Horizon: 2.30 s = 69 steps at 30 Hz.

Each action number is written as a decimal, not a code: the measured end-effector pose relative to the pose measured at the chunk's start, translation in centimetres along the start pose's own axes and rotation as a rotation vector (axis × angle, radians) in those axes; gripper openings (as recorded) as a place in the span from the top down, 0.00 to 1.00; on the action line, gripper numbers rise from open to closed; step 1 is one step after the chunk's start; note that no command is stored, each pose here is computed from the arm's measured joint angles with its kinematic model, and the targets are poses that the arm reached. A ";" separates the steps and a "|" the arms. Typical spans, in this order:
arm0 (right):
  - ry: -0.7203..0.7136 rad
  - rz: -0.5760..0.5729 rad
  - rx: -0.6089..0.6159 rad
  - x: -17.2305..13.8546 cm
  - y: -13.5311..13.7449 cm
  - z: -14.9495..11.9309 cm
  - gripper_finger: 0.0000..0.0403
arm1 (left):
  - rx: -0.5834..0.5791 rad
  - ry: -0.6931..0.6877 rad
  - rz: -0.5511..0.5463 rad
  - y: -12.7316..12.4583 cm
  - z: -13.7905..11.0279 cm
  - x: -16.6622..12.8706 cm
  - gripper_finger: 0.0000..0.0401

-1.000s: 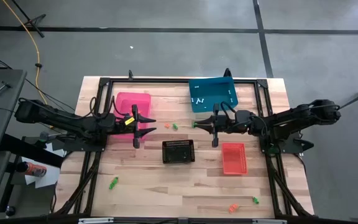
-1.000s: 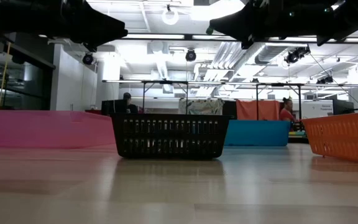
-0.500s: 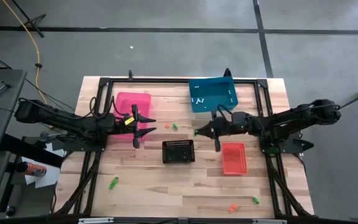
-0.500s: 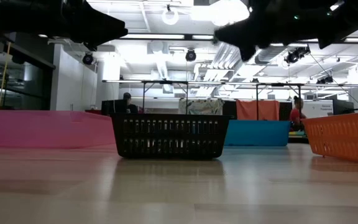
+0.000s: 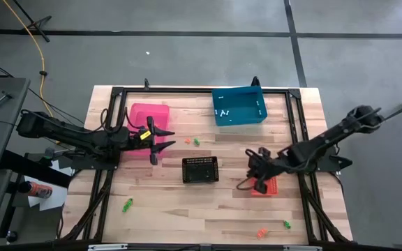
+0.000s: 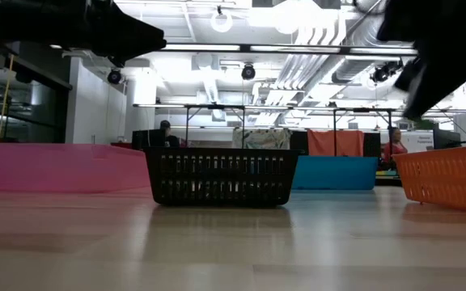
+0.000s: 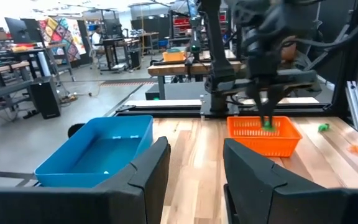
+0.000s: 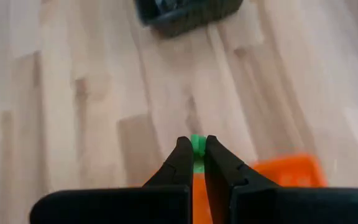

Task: Sort Halloween decoration
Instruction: Put the green skeleton toy into the orange bin

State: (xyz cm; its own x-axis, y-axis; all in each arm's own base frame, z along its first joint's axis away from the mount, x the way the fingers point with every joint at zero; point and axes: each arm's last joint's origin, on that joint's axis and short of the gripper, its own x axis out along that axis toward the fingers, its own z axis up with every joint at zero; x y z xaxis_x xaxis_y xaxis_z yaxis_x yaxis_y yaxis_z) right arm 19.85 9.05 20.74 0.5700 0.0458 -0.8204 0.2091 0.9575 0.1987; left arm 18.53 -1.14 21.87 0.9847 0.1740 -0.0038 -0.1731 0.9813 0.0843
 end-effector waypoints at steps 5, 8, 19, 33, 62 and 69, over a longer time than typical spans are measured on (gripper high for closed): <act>0.093 -0.028 0.096 -2.4 1.6 -0.1 0.99 | -0.002 -0.003 0.004 0.0 0.0 0.0 0.65; 0.138 -0.041 0.210 -2.9 1.8 -0.4 0.99 | -0.003 -0.003 0.004 0.0 0.0 0.0 0.65; 0.217 -0.086 0.437 -2.6 1.1 -0.9 0.80 | -0.030 -0.008 0.005 0.0 0.1 0.0 0.65; 0.427 0.241 0.705 -3.0 4.4 -1.0 0.45 | 0.006 -0.046 0.027 0.1 0.5 0.0 0.65; 0.872 -0.210 0.814 3.1 10.6 -11.9 0.52 | 0.054 -0.068 0.034 0.2 0.7 0.0 0.65; 0.872 -0.237 0.812 4.2 10.7 -12.4 0.52 | 0.058 -0.053 0.031 0.1 0.6 0.0 0.65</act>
State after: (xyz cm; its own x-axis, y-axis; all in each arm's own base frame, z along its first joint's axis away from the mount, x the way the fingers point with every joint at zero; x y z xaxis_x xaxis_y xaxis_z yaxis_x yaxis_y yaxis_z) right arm 14.61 23.00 12.80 -0.2106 0.3695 -0.9051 0.8508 0.5252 0.0164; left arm 18.50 -1.05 22.44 0.9787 0.1984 0.0525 -0.2039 0.9687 0.1414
